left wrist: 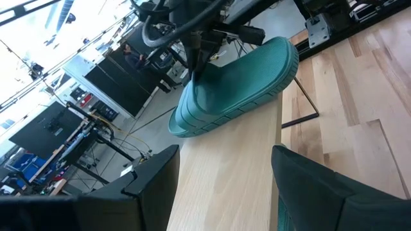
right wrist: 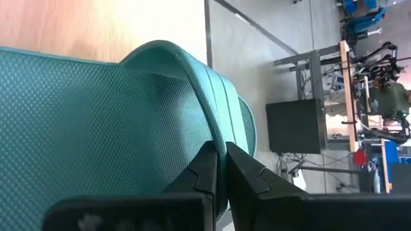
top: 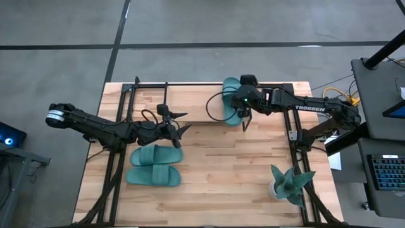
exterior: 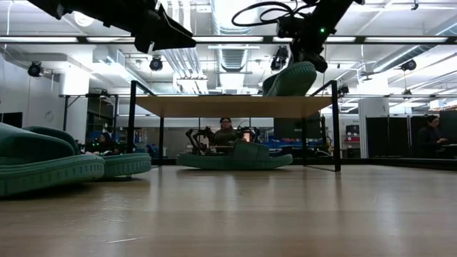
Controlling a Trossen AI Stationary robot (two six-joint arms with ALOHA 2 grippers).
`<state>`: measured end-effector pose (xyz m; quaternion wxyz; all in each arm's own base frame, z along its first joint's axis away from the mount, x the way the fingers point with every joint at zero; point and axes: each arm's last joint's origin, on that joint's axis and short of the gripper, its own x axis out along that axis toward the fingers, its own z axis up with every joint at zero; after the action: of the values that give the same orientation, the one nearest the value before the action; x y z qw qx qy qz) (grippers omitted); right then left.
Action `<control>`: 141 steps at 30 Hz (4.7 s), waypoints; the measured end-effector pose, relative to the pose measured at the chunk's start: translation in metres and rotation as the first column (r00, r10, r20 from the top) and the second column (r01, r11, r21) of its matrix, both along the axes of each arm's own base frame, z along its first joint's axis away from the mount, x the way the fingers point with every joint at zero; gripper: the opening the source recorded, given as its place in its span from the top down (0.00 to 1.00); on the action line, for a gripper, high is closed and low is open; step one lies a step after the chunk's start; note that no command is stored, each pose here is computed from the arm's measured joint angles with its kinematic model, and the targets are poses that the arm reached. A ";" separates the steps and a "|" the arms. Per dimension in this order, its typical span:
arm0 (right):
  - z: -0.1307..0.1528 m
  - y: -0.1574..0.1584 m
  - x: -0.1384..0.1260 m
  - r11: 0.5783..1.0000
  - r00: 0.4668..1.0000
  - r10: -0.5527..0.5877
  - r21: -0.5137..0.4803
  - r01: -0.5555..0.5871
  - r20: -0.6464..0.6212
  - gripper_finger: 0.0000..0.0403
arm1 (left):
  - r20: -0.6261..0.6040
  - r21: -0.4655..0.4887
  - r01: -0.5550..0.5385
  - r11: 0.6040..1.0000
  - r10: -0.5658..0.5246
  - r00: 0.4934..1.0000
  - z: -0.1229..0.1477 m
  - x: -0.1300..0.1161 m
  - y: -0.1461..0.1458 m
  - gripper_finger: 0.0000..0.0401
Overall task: Pick and place slides into the shelf
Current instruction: Put the green slides on the shelf
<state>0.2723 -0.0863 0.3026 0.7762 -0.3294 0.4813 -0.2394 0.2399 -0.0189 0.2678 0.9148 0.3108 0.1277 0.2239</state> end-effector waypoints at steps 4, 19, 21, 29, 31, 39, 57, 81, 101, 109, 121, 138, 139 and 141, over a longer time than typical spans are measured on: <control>-0.002 0.000 -0.002 0.999 1.000 -0.026 0.020 0.026 0.003 0.97 | 0.000 0.000 0.000 1.000 0.000 1.000 0.000 0.000 0.000 0.42; -0.001 -0.001 -0.004 0.999 1.000 -0.031 0.015 0.031 -0.002 0.76 | 0.001 -0.001 0.000 1.000 0.000 1.000 0.000 0.000 0.000 0.42; -0.001 -0.001 -0.004 0.999 1.000 -0.031 0.015 0.031 -0.001 0.73 | 0.001 -0.001 0.000 1.000 0.000 1.000 0.000 0.000 0.000 0.42; 0.007 0.000 -0.008 0.994 0.996 -0.087 0.066 0.087 0.009 0.64 | 0.001 -0.001 0.000 1.000 0.000 1.000 0.000 0.000 0.000 0.42; 0.012 0.001 -0.009 0.991 0.994 -0.110 0.084 0.108 0.021 0.64 | 0.001 -0.001 0.000 1.000 0.000 1.000 0.000 0.000 0.000 0.42; 0.029 0.010 -0.009 0.982 0.994 -0.091 0.171 0.079 0.060 0.63 | 0.001 -0.001 0.000 1.000 0.000 1.000 0.000 0.000 0.000 0.42; 0.003 0.048 0.025 0.999 0.992 0.003 -0.043 -0.009 -0.126 0.63 | -0.037 0.019 -0.084 0.996 0.084 0.996 -0.002 -0.004 0.002 0.42; -0.006 0.172 -0.018 0.999 0.999 0.045 0.027 -0.044 -0.028 0.58 | -0.054 -0.032 -0.096 0.995 0.094 0.994 -0.004 -0.008 0.003 0.42; -0.050 0.169 0.003 0.995 0.978 -0.081 -0.075 0.068 -0.190 0.44 | -0.071 -0.029 -0.096 0.995 0.094 0.993 -0.006 -0.009 0.003 0.42; -0.052 0.153 0.006 0.989 0.971 -0.138 -0.077 0.125 -0.196 0.44 | -0.082 -0.028 -0.097 0.995 0.094 0.992 -0.007 -0.009 0.003 0.42; -0.056 0.140 0.007 0.983 0.961 -0.181 -0.073 0.169 -0.208 0.45 | -0.111 -0.038 -0.102 0.994 0.097 0.989 -0.011 -0.010 0.003 0.42; -0.062 0.139 0.006 0.981 0.959 -0.193 -0.073 0.182 -0.205 0.92 | -0.110 -0.038 -0.102 0.994 0.097 0.989 -0.011 -0.010 0.003 0.42; -0.062 0.139 0.006 0.981 0.960 -0.193 -0.072 0.182 -0.204 0.93 | -0.110 -0.039 -0.102 0.994 0.097 0.989 -0.011 -0.010 0.003 0.42; -0.062 0.139 0.006 0.979 0.960 -0.202 -0.068 0.193 -0.192 0.93 | -0.110 -0.039 -0.102 0.994 0.097 0.989 -0.011 -0.010 0.003 0.42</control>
<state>0.2780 0.0526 0.2407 0.6885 -0.3208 0.5805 -0.2934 0.2298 -0.0154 0.2572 0.9009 0.2954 0.1972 0.2494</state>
